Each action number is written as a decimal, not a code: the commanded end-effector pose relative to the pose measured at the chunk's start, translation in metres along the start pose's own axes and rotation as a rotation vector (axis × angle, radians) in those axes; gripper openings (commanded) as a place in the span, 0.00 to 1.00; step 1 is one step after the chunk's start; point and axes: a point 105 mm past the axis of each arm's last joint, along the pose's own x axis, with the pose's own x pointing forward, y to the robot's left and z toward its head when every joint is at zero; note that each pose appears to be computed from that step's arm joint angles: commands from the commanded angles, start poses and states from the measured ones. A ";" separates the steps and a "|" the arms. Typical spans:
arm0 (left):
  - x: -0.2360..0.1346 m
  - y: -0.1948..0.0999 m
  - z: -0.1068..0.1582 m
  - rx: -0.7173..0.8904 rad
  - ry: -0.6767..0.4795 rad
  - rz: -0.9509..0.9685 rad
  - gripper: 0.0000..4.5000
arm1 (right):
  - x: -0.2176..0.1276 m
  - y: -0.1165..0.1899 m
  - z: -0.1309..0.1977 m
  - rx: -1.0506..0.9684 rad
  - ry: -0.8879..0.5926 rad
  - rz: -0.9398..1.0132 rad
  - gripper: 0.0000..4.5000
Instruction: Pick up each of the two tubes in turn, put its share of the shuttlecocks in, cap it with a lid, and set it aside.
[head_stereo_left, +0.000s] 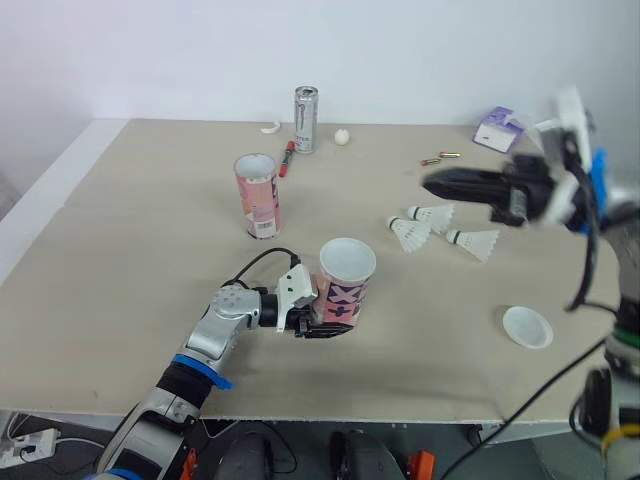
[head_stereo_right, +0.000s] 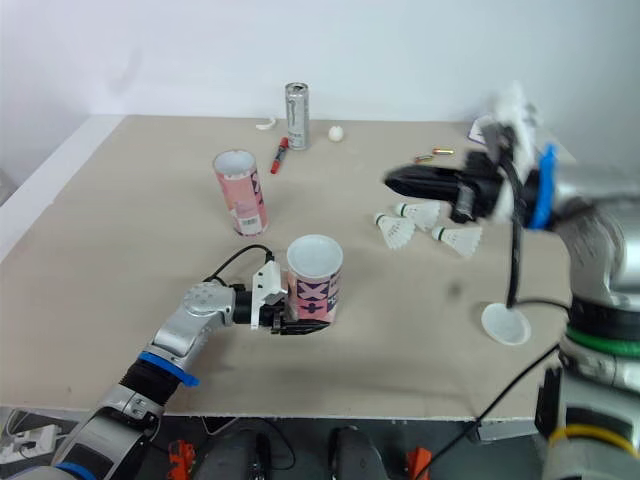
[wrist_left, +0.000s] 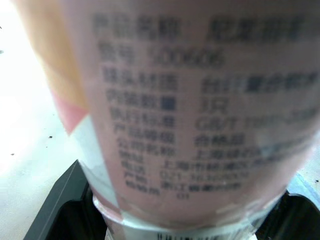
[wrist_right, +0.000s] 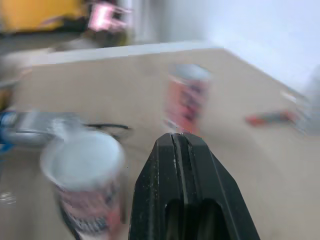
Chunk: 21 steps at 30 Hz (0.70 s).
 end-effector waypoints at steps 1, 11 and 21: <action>-0.011 0.006 -0.014 -0.030 0.050 0.036 0.67 | -0.016 0.008 -0.014 -0.071 -0.006 -0.046 0.16; -0.015 0.007 -0.002 0.018 0.019 0.001 1.00 | -0.007 0.048 -0.089 -0.075 0.056 0.059 0.99; -0.030 0.001 0.013 0.099 -0.045 -0.038 1.00 | 0.020 0.074 -0.125 -0.080 0.067 0.209 0.99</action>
